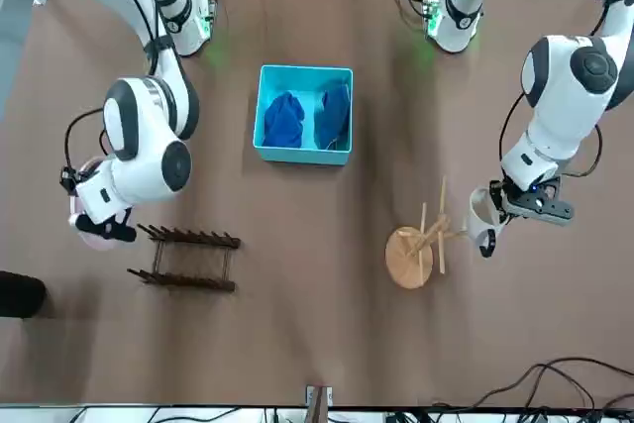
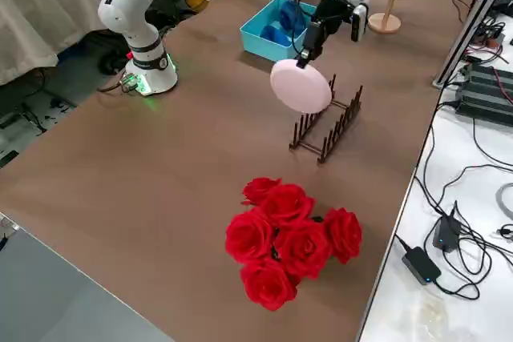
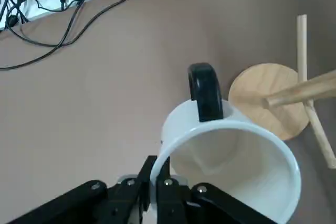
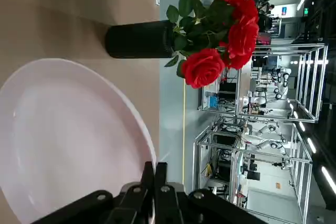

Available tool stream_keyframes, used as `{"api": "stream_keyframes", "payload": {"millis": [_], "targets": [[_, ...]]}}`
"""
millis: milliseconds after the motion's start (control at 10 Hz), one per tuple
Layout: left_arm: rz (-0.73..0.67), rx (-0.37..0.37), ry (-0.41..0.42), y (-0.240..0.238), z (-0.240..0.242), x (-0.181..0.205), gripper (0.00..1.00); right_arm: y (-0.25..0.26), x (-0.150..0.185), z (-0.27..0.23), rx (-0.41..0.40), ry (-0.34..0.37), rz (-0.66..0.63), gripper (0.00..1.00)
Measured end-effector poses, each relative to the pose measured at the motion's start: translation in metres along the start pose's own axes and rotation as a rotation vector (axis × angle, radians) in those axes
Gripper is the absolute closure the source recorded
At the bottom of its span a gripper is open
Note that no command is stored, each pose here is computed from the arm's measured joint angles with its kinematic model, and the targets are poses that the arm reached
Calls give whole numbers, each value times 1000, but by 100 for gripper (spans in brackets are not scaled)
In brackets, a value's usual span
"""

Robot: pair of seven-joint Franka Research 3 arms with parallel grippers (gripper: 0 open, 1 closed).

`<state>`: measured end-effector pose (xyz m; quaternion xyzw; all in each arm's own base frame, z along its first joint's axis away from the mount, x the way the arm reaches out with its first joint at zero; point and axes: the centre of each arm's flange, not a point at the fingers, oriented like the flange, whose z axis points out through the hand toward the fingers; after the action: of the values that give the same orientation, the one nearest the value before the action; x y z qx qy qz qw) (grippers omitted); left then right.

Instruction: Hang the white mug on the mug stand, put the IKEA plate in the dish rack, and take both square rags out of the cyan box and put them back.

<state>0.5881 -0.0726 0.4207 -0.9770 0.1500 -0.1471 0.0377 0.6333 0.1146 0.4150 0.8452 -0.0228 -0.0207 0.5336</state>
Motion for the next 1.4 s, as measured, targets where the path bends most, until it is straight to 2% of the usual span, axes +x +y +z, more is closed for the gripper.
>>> {"api": "stream_keyframes", "payload": {"millis": [400, 600, 1100, 1400], "targets": [[51, 3, -3, 39, 6, -6, 94, -46, 20, 3, -18, 1, 76, 97], [51, 13, -9, 49, 8, -7, 94, -52, 23, 5, -20, 0, 89, 97], [32, -19, -20, 88, 24, -2, 92, -65, 31, 8, -22, 0, 130, 97], [7, -24, 0, 90, 20, 9, 49, -73, 36, 12, -17, 10, 155, 97]]}}
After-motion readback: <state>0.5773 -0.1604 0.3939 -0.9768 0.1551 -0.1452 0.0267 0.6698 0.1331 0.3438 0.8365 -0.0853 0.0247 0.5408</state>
